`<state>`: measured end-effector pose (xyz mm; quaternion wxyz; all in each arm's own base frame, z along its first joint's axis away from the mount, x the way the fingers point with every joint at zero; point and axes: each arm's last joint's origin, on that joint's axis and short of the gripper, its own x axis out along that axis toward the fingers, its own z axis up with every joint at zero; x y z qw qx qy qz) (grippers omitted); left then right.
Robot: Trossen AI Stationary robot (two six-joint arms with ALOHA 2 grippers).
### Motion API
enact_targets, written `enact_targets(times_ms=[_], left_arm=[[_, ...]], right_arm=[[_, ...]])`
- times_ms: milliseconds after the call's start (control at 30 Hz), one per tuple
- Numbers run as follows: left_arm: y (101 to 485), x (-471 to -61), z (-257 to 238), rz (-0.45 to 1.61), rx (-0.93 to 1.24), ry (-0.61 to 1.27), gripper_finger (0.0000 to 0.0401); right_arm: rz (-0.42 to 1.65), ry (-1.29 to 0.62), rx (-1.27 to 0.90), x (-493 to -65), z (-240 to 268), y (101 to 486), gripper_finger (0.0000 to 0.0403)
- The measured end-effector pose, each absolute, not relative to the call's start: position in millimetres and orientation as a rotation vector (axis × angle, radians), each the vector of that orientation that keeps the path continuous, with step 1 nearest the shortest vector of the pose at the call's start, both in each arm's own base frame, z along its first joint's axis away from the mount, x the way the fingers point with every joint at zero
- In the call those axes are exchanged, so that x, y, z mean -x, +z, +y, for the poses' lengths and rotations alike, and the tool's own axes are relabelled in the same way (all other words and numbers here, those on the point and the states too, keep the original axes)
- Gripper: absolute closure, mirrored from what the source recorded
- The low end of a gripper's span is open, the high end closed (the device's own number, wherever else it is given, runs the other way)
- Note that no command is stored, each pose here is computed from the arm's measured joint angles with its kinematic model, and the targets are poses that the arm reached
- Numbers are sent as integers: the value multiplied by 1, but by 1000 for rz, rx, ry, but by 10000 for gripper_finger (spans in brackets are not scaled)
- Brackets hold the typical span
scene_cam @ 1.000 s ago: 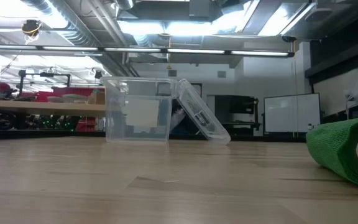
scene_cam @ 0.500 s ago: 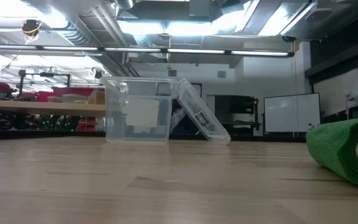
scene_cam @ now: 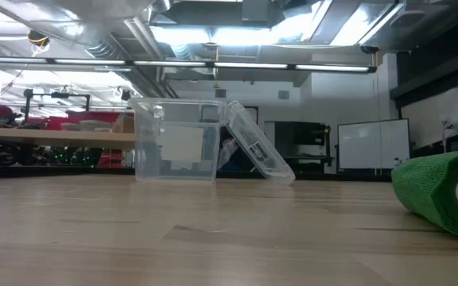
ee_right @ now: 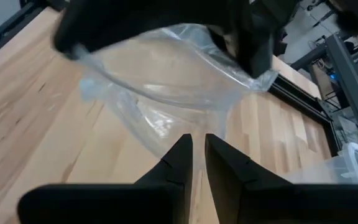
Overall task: Roll bandage
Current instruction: Prepare the transparent zip bag, then put the green bandage into the transparent zip bag
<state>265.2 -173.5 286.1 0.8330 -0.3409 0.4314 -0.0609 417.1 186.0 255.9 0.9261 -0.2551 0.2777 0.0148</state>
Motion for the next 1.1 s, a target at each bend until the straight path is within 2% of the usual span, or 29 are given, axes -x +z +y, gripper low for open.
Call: enact_targets(times_ms=[167, 367, 633, 867, 967, 1100], left_arm=[[282, -264, -168, 955, 698, -82, 401], [280, -262, -167, 980, 672, -88, 401], [280, -262, -167, 985, 671, -89, 401], [280, -262, -166, 982, 636, -99, 401], [280, -263, -165, 982, 628, -99, 401], [280, -263, -165, 979, 611, -107, 401]], right_arm=[[601, 42, 539, -413, 186, 256, 354], [747, 59, 558, -390, 185, 261, 354], [1026, 219, 415, -368, 182, 249, 354], [1161, 202, 327, -359, 179, 242, 354], [1177, 199, 332, -357, 179, 242, 341], [1179, 169, 350, -359, 176, 240, 297]])
